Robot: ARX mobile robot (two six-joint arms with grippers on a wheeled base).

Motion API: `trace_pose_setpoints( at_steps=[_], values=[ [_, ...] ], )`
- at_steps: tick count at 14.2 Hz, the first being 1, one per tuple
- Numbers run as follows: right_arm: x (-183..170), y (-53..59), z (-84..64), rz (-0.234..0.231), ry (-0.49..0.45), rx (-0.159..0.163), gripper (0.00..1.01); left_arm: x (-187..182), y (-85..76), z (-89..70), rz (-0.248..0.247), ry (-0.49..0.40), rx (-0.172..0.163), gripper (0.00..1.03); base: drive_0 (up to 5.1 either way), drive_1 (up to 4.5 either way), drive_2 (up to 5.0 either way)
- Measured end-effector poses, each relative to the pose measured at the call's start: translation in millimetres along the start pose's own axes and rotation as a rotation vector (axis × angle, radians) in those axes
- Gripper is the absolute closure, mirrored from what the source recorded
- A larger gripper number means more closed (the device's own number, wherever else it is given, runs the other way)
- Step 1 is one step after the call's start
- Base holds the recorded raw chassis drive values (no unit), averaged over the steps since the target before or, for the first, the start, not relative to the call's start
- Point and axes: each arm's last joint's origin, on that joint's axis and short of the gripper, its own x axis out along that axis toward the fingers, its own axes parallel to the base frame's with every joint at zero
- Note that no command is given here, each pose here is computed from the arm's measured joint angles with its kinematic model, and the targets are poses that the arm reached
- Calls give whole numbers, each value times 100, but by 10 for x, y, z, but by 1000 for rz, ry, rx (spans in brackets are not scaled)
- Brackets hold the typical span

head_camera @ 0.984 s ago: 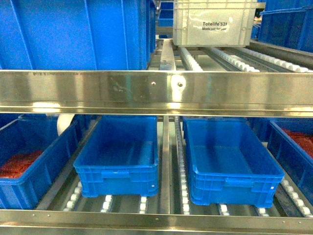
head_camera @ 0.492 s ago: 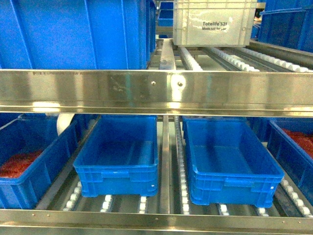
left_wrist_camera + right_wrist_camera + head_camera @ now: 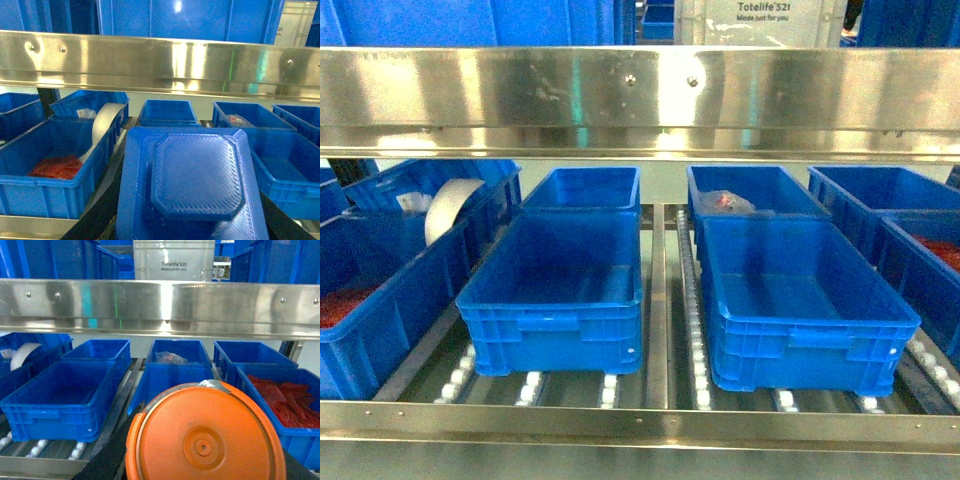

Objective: Sort blue parts and orange caps into right shelf containers

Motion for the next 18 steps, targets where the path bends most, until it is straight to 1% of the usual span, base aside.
trace_pose_setpoints(
  at_steps=[18],
  values=[
    [0, 0, 0, 0, 0, 0, 58, 0, 0, -1, 0, 1, 3, 61, 0, 0, 0]
  ],
)
